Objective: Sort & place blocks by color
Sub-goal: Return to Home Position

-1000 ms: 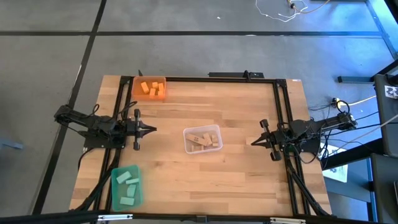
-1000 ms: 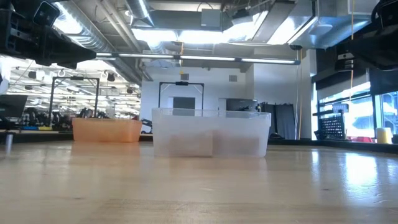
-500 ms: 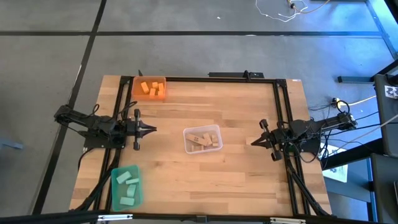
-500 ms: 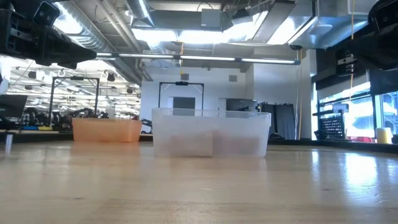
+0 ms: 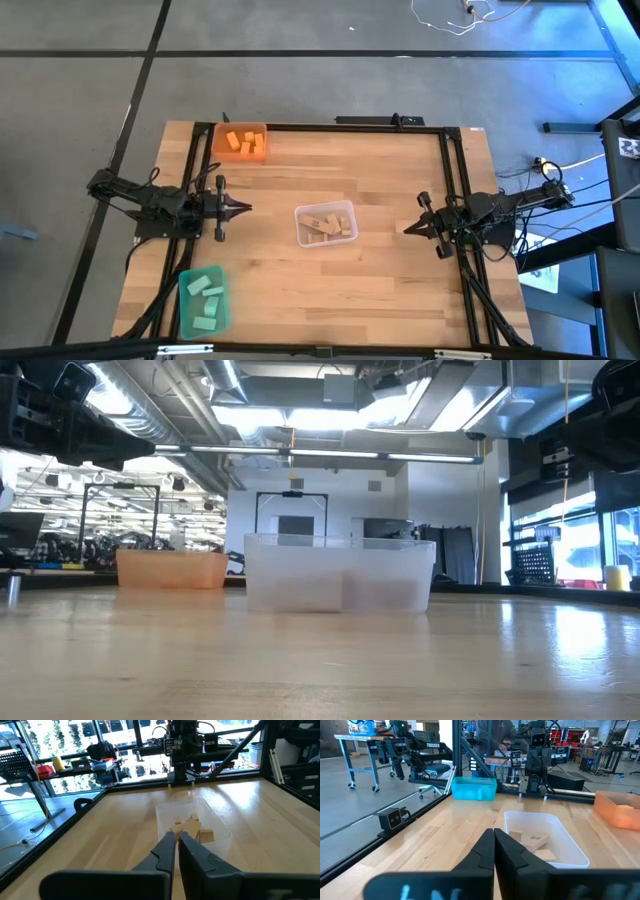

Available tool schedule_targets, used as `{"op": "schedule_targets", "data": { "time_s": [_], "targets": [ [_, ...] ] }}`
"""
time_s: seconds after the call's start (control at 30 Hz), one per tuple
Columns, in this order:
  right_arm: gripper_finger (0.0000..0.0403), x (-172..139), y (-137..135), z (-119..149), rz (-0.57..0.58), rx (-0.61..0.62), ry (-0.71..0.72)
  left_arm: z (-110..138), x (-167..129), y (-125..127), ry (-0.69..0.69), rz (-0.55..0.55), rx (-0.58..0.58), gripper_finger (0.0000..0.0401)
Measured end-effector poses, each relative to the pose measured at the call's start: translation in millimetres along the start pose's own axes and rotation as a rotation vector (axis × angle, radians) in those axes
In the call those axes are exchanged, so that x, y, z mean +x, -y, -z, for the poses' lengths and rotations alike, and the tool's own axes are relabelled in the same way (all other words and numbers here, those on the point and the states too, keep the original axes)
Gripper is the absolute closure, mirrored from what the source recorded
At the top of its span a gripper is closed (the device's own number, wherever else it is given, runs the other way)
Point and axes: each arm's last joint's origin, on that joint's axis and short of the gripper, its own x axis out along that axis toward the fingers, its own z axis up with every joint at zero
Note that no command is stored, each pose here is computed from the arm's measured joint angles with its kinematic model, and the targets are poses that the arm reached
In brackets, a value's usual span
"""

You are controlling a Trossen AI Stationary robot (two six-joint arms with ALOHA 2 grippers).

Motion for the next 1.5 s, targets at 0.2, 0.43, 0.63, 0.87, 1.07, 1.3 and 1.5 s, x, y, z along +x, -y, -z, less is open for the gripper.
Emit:
{"op": "schedule_targets", "data": {
  "time_s": [0.2,0.43,0.63,0.87,1.07,1.3,1.5],
  "targets": [
    [0.0402,0.0,0.0,0.0,0.0,0.0,0.0,0.0,0.0,0.0,0.0,0.0,0.0,0.0396],
    [0.0402,0.0,0.0,0.0,0.0,-0.002,0.0,0.0,0.0,0.0,0.0,0.0,0.0,0.0399],
    [0.0402,0.0,0.0,0.0,0.0,-0.002,0.0,0.0,0.0,0.0,0.0,0.0,0.0,0.0387],
    [0.0395,0.0,0.0,0.0,0.0,-0.001,0.0,0.0,0.0,0.0,0.0,0.0,0.0,0.0377],
    [0.039,0.0,0.0,0.0,0.0,-0.001,0.0,0.0,0.0,0.0,0.0,0.001,0.0,0.0379],
    [0.0389,0.0,0.0,0.0,0.0,0.0,0.0,0.0,0.0,0.0,0.0,0.0,0.0,0.039],
    [0.0389,0.0,0.0,0.0,0.0,0.0,0.0,0.0,0.0,0.1,0.0,0.001,0.0,0.0398]
  ]
}}
